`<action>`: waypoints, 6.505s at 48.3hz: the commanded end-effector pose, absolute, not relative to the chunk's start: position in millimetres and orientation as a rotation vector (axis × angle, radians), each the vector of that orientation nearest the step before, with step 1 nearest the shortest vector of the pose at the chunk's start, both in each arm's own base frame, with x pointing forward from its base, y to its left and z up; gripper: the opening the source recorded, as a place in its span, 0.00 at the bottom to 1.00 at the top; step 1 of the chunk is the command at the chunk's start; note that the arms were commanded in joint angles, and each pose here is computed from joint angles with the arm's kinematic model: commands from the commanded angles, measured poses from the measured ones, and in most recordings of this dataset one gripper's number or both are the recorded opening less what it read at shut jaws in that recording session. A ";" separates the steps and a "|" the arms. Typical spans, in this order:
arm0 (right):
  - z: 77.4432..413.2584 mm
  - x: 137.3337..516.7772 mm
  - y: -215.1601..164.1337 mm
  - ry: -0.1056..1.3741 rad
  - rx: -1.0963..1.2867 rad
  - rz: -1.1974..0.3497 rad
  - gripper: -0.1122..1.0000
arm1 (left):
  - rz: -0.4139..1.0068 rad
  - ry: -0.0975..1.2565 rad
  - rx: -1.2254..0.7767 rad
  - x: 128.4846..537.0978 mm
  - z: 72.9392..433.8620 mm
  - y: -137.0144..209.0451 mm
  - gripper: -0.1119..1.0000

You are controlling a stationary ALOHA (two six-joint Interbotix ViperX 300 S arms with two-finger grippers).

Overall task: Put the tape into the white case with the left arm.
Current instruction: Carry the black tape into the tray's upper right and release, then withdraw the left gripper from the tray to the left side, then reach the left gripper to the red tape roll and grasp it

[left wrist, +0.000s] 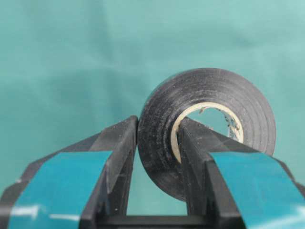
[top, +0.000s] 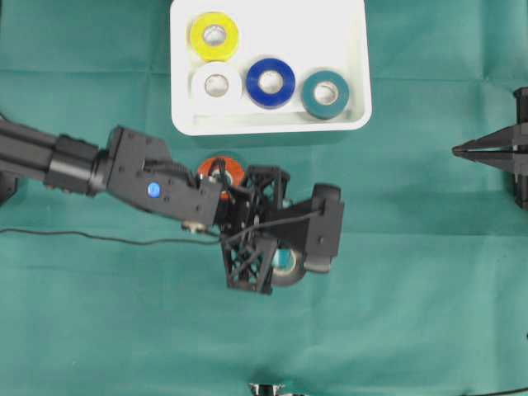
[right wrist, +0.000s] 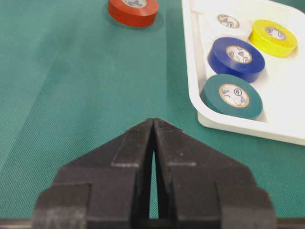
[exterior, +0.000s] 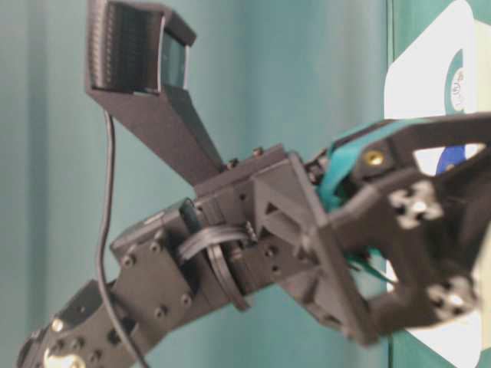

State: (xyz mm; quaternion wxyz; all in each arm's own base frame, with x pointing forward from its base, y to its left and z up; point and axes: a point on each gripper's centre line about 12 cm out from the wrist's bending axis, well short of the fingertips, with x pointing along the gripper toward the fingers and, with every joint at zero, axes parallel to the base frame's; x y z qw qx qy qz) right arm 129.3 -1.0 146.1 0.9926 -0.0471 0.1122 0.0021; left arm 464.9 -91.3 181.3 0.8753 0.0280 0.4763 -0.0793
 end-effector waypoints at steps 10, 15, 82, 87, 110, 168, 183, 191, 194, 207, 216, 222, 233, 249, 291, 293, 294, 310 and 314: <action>148.4 130.9 -1.1 0.222 -0.095 0.004 0.02 | -0.110 0.916 0.124 472.4 211.1 -27.7 0.32; 148.6 130.9 -1.1 0.220 -0.095 0.004 0.02 | -0.054 0.890 0.125 477.5 209.5 8.0 0.32; 148.6 130.9 -1.1 0.220 -0.095 0.004 0.02 | 0.126 0.728 0.317 497.8 183.3 152.0 0.40; 148.6 130.9 -1.1 0.220 -0.095 0.004 0.02 | 0.118 0.716 0.322 496.8 190.7 145.1 0.69; 148.6 130.9 -1.1 0.220 -0.097 0.005 0.02 | 0.103 0.713 0.317 488.6 196.3 132.2 0.92; 148.4 130.9 -1.1 0.222 -0.095 0.004 0.02 | -0.064 0.518 0.103 381.8 239.9 -14.8 0.92; 148.4 130.9 -1.1 0.222 -0.095 0.004 0.02 | -0.057 0.465 0.064 341.0 240.0 -15.7 0.92; 148.6 130.9 -1.1 0.220 -0.095 0.004 0.02 | -0.056 0.454 0.065 320.5 237.2 -14.2 0.92; 148.2 130.9 -1.1 0.224 -0.097 0.005 0.02 | -0.055 0.453 0.065 312.6 234.8 -13.8 0.92; 148.4 130.9 -1.1 0.222 -0.095 0.004 0.02 | -0.055 0.447 0.064 287.3 230.0 -12.7 0.92; 148.4 130.9 -1.1 0.222 -0.095 0.004 0.02 | -0.055 0.436 0.064 268.0 227.0 -11.8 0.92; 147.8 130.7 -1.1 0.224 -0.095 0.004 0.02 | -0.054 0.425 0.063 257.3 226.1 -11.3 0.92; 148.4 130.9 -1.1 0.222 -0.095 0.004 0.02 | -0.054 0.437 0.061 255.5 221.6 -11.3 0.92; 148.5 130.8 -1.1 0.222 -0.095 0.004 0.02 | -0.054 0.441 0.061 260.6 222.8 -11.5 0.92; 148.4 130.9 -1.1 0.222 -0.095 0.004 0.02 | -0.189 0.724 0.111 328.5 183.2 -58.4 0.92; 148.3 130.9 -1.1 0.224 -0.095 0.004 0.02 | -0.189 0.738 0.112 330.7 180.1 -58.9 0.92; 148.4 130.9 -1.1 0.222 -0.095 0.004 0.02 | -0.188 0.744 0.112 331.8 178.4 -58.5 0.92; 148.6 130.9 -1.1 0.220 -0.095 0.004 0.02 | -0.181 0.802 0.117 349.5 157.1 -58.3 0.92; 148.4 130.9 -1.1 0.222 -0.095 0.004 0.02 | -0.172 0.827 0.115 354.0 148.7 -55.7 0.92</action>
